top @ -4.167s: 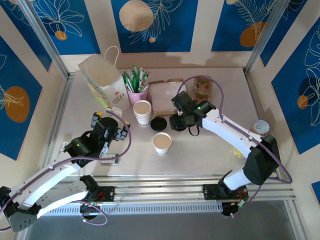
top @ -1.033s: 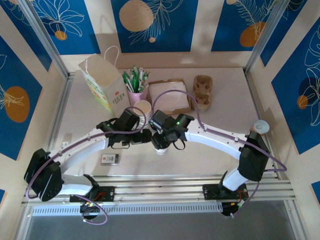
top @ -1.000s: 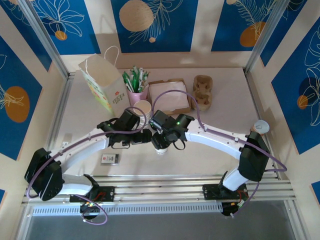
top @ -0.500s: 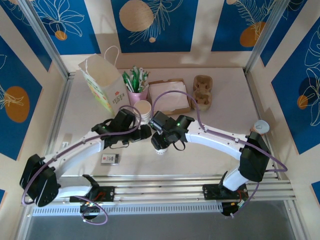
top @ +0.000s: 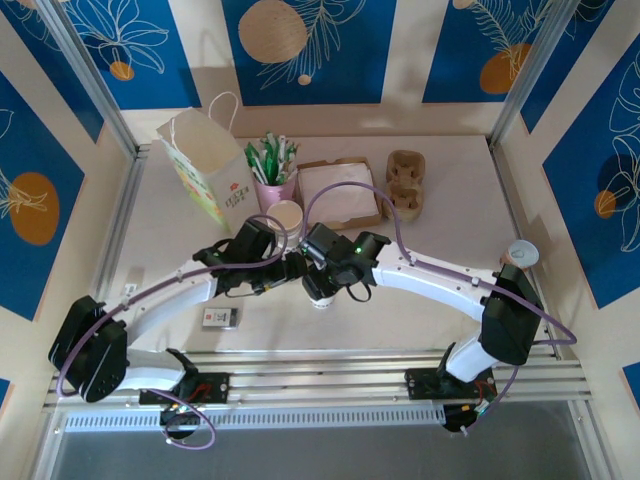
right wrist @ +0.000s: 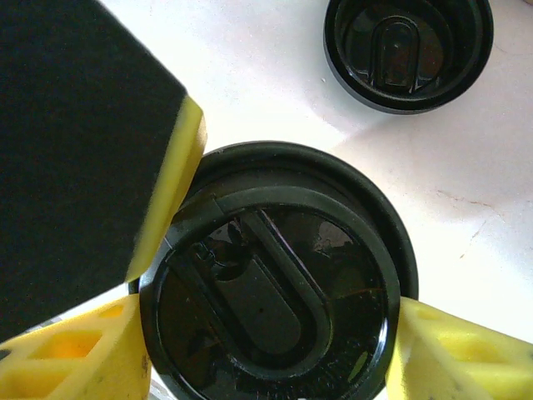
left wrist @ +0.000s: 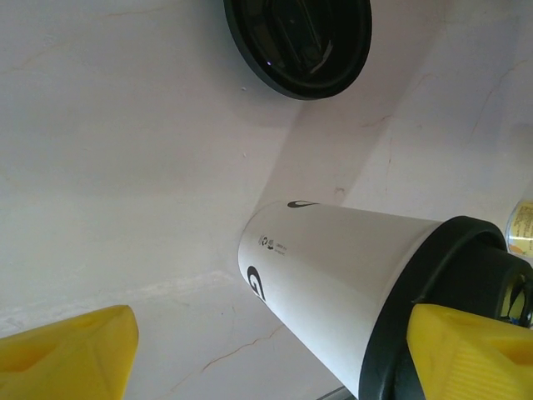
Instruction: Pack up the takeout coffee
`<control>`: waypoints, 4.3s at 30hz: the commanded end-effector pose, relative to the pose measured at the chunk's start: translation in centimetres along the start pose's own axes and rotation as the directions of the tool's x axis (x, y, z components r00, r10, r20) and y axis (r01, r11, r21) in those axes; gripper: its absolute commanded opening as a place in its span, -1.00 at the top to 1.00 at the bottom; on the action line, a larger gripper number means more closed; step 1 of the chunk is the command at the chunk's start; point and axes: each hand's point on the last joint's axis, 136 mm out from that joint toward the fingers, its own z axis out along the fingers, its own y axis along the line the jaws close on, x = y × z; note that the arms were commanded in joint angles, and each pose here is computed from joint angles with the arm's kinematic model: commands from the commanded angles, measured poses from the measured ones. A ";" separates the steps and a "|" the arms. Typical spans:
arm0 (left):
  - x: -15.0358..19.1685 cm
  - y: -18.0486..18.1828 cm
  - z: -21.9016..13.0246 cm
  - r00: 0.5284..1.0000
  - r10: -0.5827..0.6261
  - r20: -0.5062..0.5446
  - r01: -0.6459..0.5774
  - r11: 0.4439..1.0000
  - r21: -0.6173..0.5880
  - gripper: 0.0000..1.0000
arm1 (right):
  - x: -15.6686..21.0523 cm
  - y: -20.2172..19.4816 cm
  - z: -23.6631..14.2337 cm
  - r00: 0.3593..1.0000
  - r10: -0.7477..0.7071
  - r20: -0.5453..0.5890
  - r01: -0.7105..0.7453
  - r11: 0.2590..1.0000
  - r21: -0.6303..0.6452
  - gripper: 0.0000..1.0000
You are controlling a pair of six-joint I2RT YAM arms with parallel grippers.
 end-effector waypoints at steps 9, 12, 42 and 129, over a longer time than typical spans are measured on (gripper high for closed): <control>3.1 5.0 2.8 0.995 -0.034 -0.096 0.021 0.991 -0.134 -0.42 | 8.3 0.2 3.9 0.950 -0.021 -0.311 0.010 0.999 -0.038 -0.27; 3.7 5.9 2.9 0.994 -0.032 -0.108 0.015 0.987 -0.161 -0.39 | 8.5 0.2 3.9 0.950 -0.022 -0.312 0.010 0.999 -0.038 -0.27; -0.2 1.6 -3.3 0.994 0.105 0.037 -0.100 0.989 -0.111 -0.72 | 11.4 -2.5 5.6 0.940 0.058 -0.336 -0.014 0.991 0.132 -0.21; 2.5 0.7 1.4 0.922 -0.384 0.036 0.325 0.823 0.465 -0.69 | 12.2 0.1 6.1 0.904 0.194 -0.382 -0.190 0.981 0.048 -0.20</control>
